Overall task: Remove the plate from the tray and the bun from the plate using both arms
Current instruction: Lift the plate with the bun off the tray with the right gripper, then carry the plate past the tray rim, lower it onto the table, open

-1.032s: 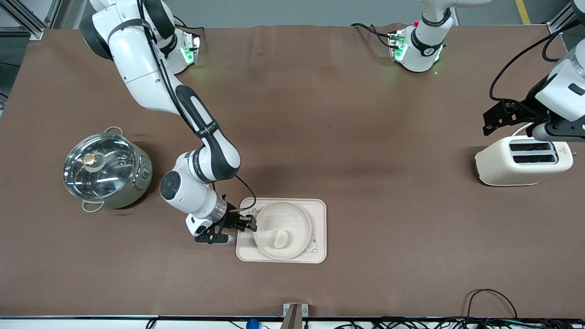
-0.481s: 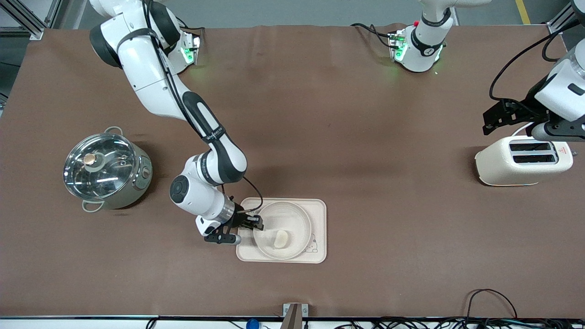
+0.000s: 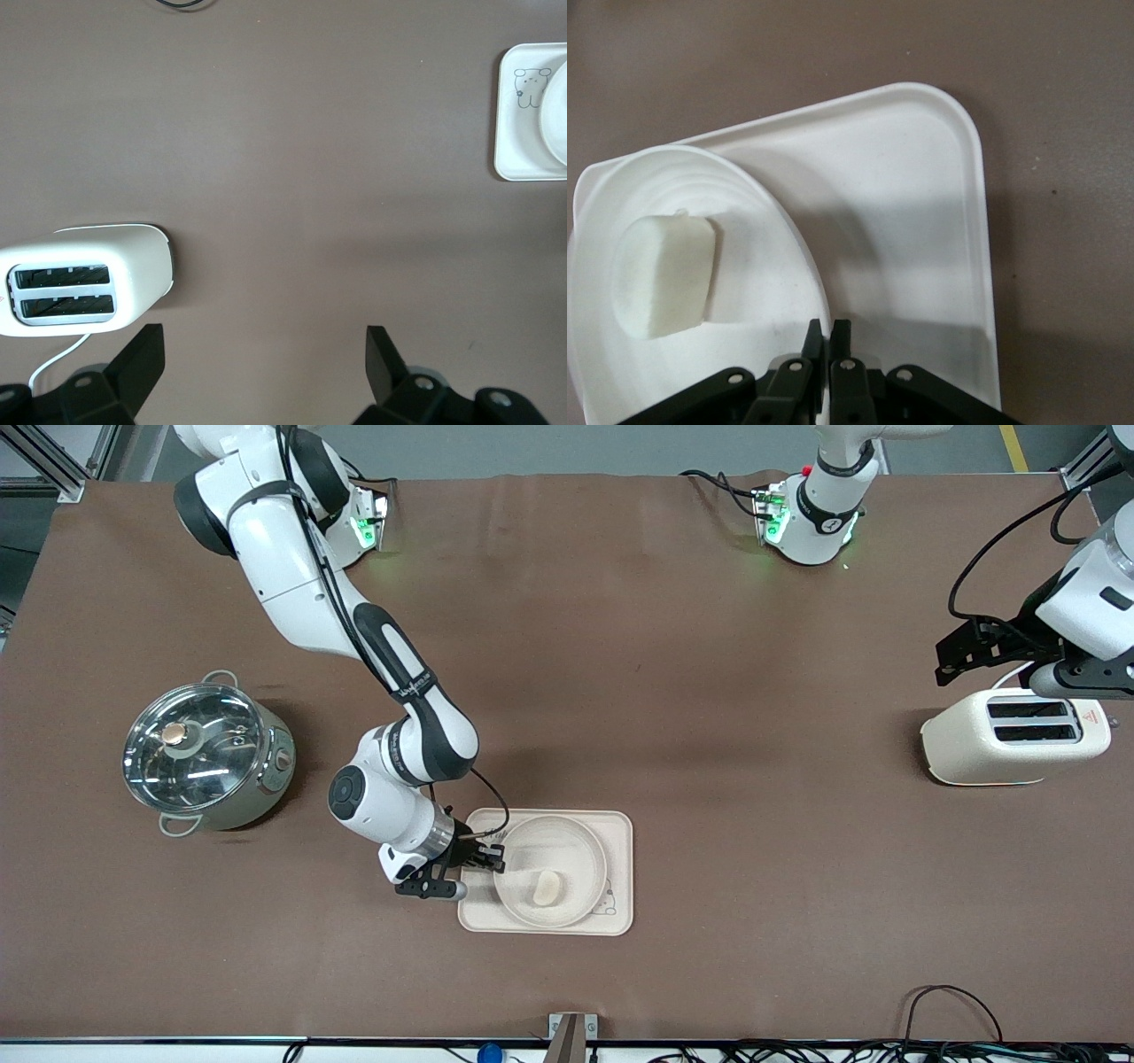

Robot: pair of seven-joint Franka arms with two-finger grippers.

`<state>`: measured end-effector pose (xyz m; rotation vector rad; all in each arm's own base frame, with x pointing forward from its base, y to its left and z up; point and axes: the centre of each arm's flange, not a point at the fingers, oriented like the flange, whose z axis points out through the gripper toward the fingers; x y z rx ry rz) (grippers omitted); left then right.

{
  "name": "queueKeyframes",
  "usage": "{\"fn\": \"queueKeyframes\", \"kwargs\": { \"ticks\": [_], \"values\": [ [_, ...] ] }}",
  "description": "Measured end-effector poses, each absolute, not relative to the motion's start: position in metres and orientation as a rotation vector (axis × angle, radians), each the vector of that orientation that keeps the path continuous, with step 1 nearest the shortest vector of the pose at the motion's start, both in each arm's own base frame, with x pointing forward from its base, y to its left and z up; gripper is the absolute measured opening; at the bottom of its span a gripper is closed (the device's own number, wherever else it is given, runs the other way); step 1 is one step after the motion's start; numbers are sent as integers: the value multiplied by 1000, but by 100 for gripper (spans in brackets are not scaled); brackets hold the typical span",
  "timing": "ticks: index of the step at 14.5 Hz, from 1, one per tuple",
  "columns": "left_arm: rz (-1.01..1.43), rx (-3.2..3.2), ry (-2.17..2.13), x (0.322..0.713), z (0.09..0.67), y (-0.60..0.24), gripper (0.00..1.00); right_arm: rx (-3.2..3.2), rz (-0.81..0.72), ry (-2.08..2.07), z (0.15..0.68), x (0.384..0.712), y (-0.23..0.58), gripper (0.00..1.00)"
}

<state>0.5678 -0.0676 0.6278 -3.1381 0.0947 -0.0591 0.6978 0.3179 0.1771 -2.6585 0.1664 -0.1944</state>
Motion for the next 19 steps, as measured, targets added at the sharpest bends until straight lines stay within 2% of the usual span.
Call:
{"fn": "queueKeyframes", "kwargs": {
  "ticks": [8, 12, 15, 19],
  "values": [
    [-58, -3138, 94, 568, 628, -67, 100, -2631, -256, 166, 206, 711, 315, 5],
    [-58, -3138, 95, 568, 628, -67, 100, -2620, -248, 127, 234, 702, 329, 5],
    [-57, -3138, 95, 568, 627, -67, 100, -2631, -197, 102, 249, 674, 336, 5],
    [-55, -3138, 95, 568, 627, -67, 100, -2665, -96, 46, 266, 613, 345, 5]
  ]
}}
